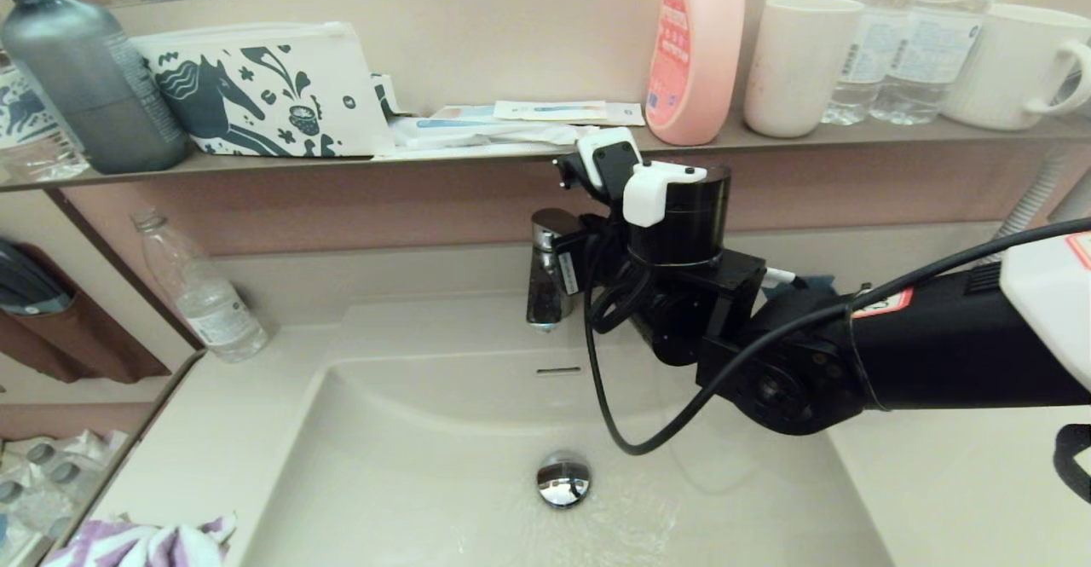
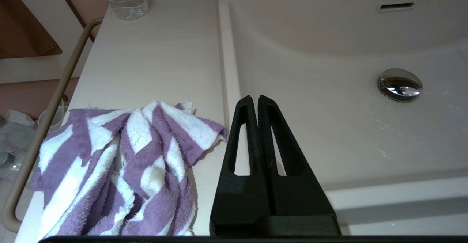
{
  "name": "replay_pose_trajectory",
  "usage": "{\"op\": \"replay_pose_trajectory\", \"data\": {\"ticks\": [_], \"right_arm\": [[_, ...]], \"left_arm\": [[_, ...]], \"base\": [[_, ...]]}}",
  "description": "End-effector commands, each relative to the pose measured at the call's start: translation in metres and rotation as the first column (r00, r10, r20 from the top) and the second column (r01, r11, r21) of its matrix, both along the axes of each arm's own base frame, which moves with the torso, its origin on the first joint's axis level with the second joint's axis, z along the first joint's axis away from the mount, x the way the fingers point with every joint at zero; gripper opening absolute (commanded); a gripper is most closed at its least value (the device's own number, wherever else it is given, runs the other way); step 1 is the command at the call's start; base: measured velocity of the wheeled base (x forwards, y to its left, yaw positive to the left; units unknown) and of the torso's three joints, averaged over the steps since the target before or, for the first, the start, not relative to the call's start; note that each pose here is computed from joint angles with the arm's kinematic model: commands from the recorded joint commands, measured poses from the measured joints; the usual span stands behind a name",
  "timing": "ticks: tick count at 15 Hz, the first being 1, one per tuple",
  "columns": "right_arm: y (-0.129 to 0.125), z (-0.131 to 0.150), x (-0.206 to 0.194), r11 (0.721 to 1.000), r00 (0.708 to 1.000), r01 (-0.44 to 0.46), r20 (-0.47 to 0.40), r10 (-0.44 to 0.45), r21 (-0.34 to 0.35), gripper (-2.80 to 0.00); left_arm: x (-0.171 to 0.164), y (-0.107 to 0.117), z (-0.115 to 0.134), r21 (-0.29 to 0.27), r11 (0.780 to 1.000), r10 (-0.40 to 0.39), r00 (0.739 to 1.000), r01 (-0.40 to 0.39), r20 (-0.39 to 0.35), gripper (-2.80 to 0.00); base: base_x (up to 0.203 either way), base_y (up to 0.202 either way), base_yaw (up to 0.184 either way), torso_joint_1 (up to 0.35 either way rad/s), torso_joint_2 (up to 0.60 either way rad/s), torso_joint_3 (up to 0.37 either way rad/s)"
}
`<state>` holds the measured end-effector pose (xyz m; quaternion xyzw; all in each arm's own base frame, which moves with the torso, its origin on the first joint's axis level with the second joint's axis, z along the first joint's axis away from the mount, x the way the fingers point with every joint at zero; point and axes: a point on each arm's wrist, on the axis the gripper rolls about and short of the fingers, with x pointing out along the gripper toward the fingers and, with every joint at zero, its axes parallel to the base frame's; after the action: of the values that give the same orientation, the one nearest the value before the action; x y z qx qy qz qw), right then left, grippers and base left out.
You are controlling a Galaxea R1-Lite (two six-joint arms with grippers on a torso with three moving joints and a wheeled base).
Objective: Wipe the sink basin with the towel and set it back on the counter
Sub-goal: Pick up the cloth
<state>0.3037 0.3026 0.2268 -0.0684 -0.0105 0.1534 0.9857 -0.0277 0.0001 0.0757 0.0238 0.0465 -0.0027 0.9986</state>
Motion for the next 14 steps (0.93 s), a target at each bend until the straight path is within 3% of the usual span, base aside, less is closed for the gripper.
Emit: {"op": "replay_pose_trajectory", "data": {"ticks": [1,6,10,12,14], "right_arm": [[-0.007,0.011,-0.015,1.0,1.0,0.008,0.012,-0.008,0.013,-2.8],[-0.044,0.007,-0.062,1.0,1.0,0.025,-0.014,-0.025,0.005,-2.8],[-0.121,0.025,-0.092,0.984,0.988,0.154,-0.004,-0.154,0.09,-2.8],[-0.179,0.044,-0.096,0.939,0.948,0.305,0.041,-0.315,0.158,-2.8],[-0.231,0.053,-0.102,0.865,0.874,0.464,0.063,-0.482,0.189,-2.8]], "left_arm": [[0.0,0.0,0.0,0.0,1.0,0.0,1.0,0.0,0.0,-2.8],[0.0,0.0,0.0,0.0,1.0,0.0,1.0,0.0,-0.002,-2.8],[0.0,0.0,0.0,0.0,1.0,0.0,1.0,0.0,0.001,-2.8],[0.0,0.0,0.0,0.0,1.0,0.0,1.0,0.0,0.0,-2.8],[0.0,0.0,0.0,0.0,1.0,0.0,1.0,0.0,0.0,-2.8]], "base": [[0.0,0.0,0.0,0.0,0.0,0.0],[0.0,0.0,0.0,0.0,0.0,0.0],[0.0,0.0,0.0,0.0,0.0,0.0],[0.0,0.0,0.0,0.0,0.0,0.0],[0.0,0.0,0.0,0.0,0.0,0.0]]}}
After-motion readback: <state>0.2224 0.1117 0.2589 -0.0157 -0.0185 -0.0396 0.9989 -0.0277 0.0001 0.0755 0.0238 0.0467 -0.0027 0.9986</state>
